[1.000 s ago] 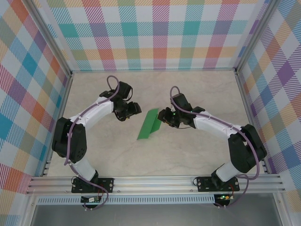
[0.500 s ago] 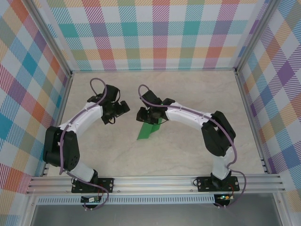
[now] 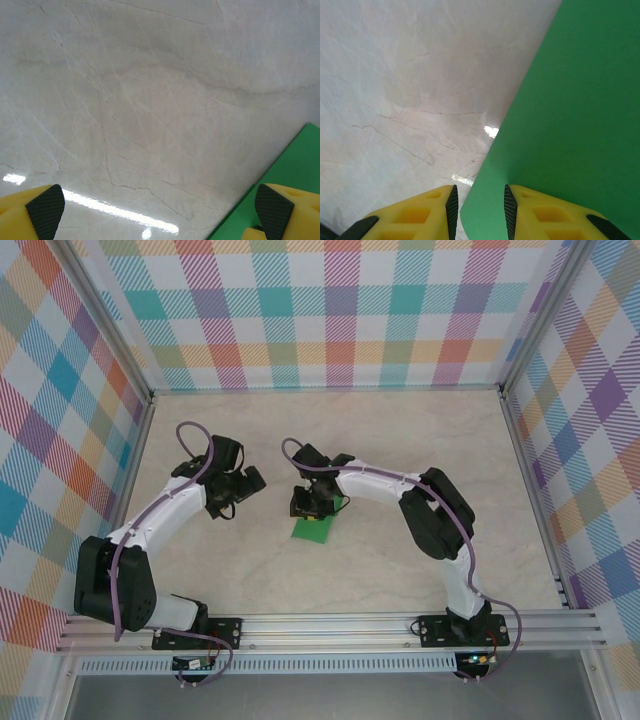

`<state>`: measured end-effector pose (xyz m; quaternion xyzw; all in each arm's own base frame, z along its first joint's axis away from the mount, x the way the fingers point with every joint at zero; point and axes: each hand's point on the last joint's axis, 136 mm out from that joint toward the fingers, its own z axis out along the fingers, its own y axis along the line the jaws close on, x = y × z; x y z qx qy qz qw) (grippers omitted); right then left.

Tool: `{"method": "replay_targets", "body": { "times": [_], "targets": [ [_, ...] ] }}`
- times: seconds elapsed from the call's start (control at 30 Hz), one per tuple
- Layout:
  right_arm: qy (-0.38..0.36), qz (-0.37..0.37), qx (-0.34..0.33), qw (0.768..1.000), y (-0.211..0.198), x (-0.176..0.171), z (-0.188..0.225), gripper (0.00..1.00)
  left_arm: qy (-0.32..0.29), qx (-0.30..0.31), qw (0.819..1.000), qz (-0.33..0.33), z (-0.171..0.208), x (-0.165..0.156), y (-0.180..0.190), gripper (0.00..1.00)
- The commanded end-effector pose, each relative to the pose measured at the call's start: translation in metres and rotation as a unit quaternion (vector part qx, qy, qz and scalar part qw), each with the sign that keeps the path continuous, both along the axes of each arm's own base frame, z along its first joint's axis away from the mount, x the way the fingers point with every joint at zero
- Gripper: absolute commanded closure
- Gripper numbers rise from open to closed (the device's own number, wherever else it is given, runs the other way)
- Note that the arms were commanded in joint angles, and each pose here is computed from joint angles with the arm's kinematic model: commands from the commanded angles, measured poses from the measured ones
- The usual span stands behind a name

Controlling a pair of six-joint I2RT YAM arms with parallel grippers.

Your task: Fold a paper plane with a square sheet of paper (pick it up from the middle)

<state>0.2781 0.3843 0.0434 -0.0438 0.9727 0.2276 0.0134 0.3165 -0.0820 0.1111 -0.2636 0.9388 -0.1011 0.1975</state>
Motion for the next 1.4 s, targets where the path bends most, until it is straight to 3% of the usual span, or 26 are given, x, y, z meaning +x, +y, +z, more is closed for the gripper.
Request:
{"method": "replay_targets", "body": {
  "times": [0.0,0.47,0.6,0.67,0.8,0.87,1.07,1.23,1.37],
  "targets": [
    [0.015,0.047,-0.016,0.999,-0.008,-0.017,-0.016,0.68,-0.013,-0.032,0.999,-0.003,0.006,0.001,-0.006,0.0],
    [-0.016,0.195,-0.054,0.979,-0.068,-0.066,-0.041,0.65,-0.02,-0.101,0.993,-0.051,0.005,-0.001,-0.038,0.0],
    [-0.034,0.218,-0.048,0.974,-0.081,-0.074,-0.029,0.65,-0.027,-0.13,0.987,-0.089,0.004,0.0,-0.06,0.0],
    [-0.056,0.192,-0.01,0.98,-0.074,-0.068,-0.001,0.6,-0.033,-0.149,0.982,-0.113,0.003,0.001,-0.077,0.02],
    [-0.086,0.108,0.071,0.988,-0.068,-0.055,0.051,0.41,-0.045,-0.191,0.966,-0.17,0.005,0.001,-0.121,0.06],
    [-0.095,0.063,0.079,0.99,-0.076,-0.05,0.063,0.34,-0.06,-0.207,0.957,-0.195,0.009,0.004,-0.144,0.1],
    [-0.078,-0.051,0.097,0.991,-0.116,-0.042,0.064,0.21,-0.045,-0.23,0.945,-0.229,-0.006,0.0,-0.194,0.3],
    [-0.05,-0.092,0.116,0.988,-0.129,-0.045,0.052,0.15,-0.004,-0.243,0.939,-0.244,-0.032,-0.004,-0.219,0.52],
    [-0.037,-0.11,0.122,0.986,-0.133,-0.044,0.044,0.14,0.02,-0.241,0.94,-0.242,-0.05,-0.006,-0.222,0.59]
  ]
}}
